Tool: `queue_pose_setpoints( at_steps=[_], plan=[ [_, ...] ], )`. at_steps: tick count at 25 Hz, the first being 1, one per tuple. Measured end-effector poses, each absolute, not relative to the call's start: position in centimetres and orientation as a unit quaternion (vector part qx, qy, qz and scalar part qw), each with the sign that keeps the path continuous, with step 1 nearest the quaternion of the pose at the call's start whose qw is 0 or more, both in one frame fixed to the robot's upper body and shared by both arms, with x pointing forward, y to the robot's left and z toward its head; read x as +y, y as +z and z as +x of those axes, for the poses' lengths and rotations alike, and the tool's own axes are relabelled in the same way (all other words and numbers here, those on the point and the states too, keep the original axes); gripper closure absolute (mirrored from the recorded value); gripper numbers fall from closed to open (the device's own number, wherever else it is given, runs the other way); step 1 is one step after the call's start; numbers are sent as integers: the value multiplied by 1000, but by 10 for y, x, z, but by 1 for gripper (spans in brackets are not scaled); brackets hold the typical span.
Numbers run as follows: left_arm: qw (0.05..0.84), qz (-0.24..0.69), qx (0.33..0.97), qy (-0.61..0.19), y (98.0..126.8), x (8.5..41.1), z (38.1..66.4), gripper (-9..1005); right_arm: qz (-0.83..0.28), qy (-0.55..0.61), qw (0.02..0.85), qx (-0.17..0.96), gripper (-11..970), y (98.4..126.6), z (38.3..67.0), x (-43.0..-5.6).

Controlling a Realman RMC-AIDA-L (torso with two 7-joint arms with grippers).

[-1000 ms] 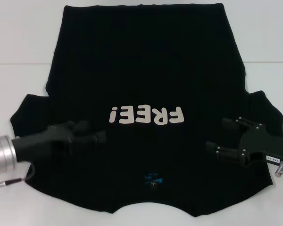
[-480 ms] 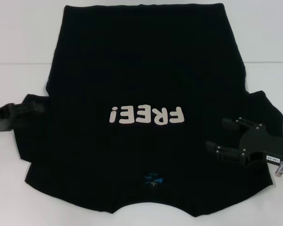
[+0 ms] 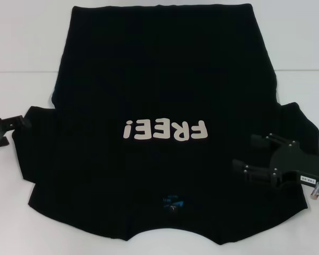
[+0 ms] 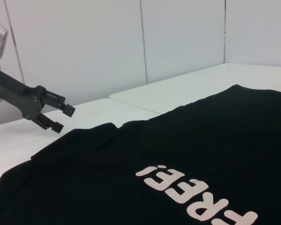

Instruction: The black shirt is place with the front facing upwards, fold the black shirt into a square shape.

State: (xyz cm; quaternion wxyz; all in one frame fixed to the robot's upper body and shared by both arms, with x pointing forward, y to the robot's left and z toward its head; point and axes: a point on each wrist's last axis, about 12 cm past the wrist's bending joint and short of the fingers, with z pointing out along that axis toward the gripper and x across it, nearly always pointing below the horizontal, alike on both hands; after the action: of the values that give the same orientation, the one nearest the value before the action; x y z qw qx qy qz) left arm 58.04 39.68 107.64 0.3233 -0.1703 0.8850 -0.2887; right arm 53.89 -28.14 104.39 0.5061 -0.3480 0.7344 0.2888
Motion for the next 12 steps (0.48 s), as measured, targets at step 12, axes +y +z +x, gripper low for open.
queue_pose_setpoints(
  at_steps=[12],
  plan=[
    [310,-172,889,-289,1067,392,576,71,-348,293,506,733,48,1044,538,-282]
  ],
)
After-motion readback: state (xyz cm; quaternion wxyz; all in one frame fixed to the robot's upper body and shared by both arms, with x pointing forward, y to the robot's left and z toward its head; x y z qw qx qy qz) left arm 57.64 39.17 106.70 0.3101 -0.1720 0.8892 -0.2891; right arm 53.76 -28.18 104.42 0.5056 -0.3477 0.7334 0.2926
